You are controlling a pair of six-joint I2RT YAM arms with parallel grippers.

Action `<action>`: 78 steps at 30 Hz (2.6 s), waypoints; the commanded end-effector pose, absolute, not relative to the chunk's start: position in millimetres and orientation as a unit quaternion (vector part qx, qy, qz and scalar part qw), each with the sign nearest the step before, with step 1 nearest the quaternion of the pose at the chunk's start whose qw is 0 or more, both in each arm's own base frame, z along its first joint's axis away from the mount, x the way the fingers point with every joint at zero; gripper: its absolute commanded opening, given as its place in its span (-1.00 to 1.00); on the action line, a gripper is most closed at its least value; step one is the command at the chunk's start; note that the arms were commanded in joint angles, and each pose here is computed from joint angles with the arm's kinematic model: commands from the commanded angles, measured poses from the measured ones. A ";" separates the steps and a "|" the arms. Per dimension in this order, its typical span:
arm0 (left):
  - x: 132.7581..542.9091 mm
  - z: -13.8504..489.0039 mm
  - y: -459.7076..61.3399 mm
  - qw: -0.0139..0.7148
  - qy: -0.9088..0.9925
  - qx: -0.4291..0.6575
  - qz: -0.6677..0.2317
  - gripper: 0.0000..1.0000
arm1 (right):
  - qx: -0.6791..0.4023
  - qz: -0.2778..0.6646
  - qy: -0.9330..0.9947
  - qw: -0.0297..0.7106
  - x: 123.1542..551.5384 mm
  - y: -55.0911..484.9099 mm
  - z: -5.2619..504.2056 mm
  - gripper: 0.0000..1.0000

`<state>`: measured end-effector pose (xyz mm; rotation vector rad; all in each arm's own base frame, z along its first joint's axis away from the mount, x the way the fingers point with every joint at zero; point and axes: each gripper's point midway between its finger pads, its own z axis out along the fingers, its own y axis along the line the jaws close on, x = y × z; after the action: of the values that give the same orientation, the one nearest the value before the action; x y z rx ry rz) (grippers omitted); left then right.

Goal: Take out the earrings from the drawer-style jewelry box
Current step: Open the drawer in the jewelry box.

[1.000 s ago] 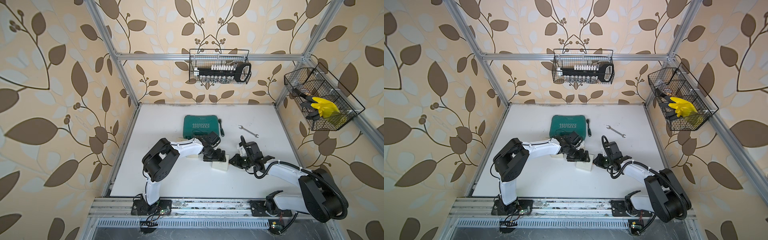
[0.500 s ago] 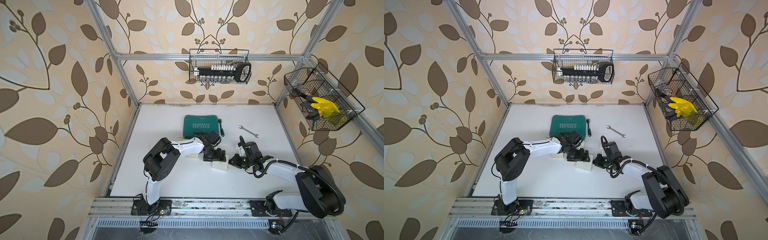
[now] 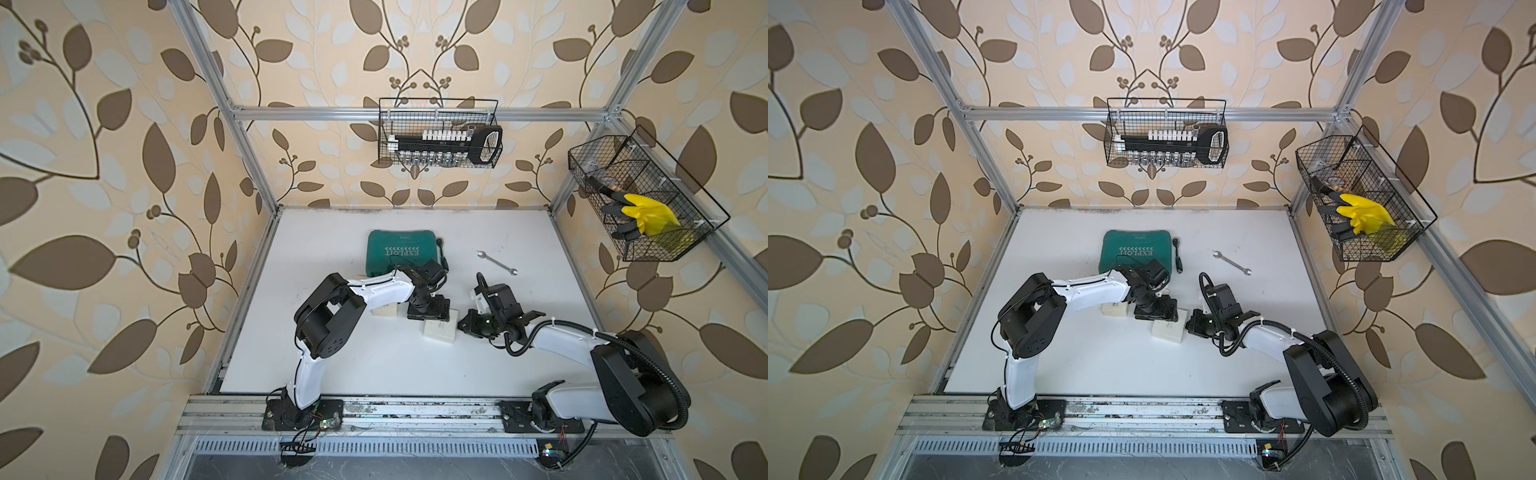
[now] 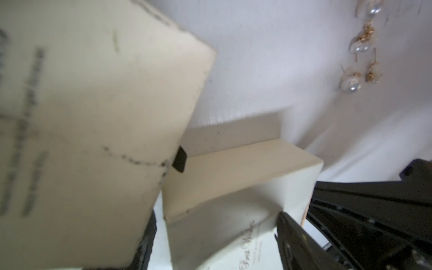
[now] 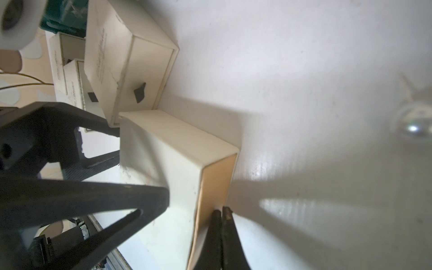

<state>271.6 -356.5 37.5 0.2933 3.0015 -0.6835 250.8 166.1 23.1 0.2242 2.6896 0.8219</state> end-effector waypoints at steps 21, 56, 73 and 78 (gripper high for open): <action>266.5 -7.4 -279.3 0.000 0.998 0.049 -0.032 0.66 | 0.080 0.030 0.990 0.111 221.1 115.3 11.3 -1.00; 260.8 -28.0 -235.5 -0.018 0.998 0.051 0.045 0.66 | 0.139 -0.036 0.986 0.089 217.8 76.5 17.6 -1.00; 260.8 -27.5 -247.4 -0.019 0.998 0.060 0.013 0.65 | 0.149 -0.027 0.981 0.119 221.0 68.5 26.3 -1.00; 261.3 -27.4 -249.3 -0.021 0.998 0.061 0.012 0.65 | 0.147 -0.030 0.983 0.103 217.6 69.2 19.6 -1.00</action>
<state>290.4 -339.9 37.9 0.2368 2.9696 -0.5605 245.8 106.8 34.6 0.3999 2.8152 0.1756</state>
